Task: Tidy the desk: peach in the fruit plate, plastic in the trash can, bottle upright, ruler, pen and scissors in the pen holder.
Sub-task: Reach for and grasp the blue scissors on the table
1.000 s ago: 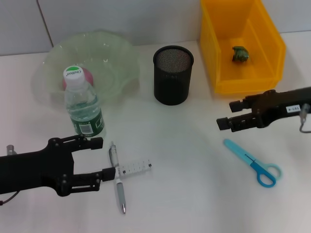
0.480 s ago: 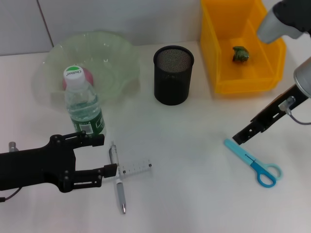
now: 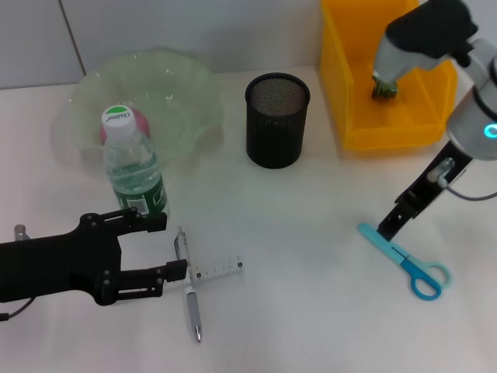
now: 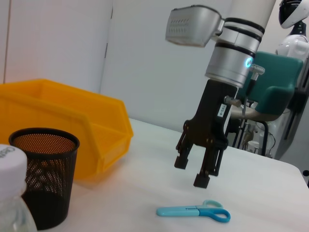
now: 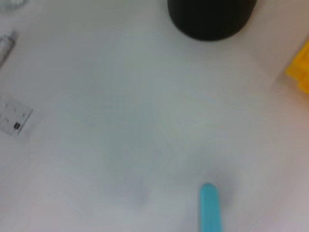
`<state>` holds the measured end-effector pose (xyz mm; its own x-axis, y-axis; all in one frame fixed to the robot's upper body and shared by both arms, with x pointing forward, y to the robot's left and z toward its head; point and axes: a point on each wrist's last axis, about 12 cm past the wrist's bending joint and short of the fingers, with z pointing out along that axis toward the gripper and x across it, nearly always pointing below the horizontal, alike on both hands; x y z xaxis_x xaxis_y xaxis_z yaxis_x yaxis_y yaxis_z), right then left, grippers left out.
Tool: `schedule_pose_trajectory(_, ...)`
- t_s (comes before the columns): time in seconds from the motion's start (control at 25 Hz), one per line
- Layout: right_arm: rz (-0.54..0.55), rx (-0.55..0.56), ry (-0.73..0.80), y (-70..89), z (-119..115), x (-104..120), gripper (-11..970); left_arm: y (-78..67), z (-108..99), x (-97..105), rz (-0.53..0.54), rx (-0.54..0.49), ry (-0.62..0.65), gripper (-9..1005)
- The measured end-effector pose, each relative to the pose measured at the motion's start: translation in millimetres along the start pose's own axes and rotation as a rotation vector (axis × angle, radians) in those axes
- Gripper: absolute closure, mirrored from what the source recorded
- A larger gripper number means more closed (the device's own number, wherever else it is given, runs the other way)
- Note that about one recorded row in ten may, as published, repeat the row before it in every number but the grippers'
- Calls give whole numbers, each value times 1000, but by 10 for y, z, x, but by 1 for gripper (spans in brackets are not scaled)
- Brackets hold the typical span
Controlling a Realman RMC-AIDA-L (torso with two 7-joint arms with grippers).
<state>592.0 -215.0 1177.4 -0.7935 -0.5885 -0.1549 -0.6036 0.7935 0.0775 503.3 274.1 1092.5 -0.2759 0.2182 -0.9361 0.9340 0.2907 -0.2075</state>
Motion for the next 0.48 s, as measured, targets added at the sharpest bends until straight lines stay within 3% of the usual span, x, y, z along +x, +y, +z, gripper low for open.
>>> schedule_pose_trajectory(0.48, -8, 14, 59, 44, 274, -86, 141, 13, -11, -13, 3, -4, -2, 183)
